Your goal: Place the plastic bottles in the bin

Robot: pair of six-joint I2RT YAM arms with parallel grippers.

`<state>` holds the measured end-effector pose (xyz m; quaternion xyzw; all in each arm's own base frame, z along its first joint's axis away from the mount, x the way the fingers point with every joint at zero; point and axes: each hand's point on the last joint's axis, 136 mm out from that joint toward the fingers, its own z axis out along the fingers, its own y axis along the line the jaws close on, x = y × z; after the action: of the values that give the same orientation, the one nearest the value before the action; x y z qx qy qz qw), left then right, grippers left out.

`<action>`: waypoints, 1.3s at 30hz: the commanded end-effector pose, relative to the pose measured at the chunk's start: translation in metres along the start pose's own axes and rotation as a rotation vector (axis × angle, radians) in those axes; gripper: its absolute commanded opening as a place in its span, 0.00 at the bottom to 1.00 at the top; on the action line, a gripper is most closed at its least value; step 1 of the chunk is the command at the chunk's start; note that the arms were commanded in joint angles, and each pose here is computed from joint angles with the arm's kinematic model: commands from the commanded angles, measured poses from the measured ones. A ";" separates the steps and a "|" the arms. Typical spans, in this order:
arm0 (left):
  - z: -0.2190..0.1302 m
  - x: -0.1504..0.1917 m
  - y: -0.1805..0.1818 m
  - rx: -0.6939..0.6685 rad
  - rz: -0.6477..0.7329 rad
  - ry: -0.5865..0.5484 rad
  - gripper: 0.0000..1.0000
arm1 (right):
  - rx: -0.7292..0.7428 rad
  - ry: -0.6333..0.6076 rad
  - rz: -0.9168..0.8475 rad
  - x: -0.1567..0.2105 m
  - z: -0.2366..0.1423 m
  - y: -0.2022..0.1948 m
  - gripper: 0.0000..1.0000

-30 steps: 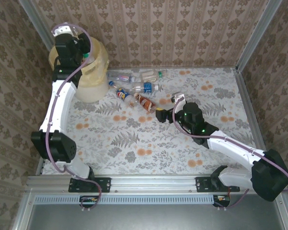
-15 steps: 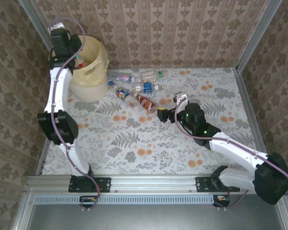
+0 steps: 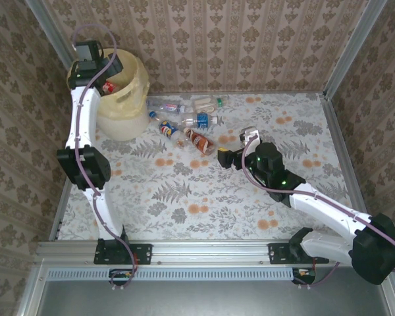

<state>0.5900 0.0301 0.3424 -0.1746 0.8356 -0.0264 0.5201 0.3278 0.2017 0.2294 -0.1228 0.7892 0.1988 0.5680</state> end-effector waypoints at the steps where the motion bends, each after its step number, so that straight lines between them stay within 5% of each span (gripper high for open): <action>1: -0.021 -0.015 -0.003 0.027 -0.017 -0.019 0.96 | 0.025 -0.001 0.006 0.001 -0.005 -0.004 1.00; 24: -0.082 -0.011 -0.084 0.330 0.043 -0.061 1.00 | 0.129 0.098 0.074 0.033 0.018 -0.023 1.00; 39: -0.147 0.039 -0.138 0.585 -0.014 0.044 1.00 | 0.048 0.268 0.038 0.073 0.052 -0.008 1.00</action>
<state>0.5000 -0.1230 0.3791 -0.0295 0.8261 -0.2353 0.5113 0.3465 0.2122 0.1407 -0.1091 0.8657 0.1631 0.4604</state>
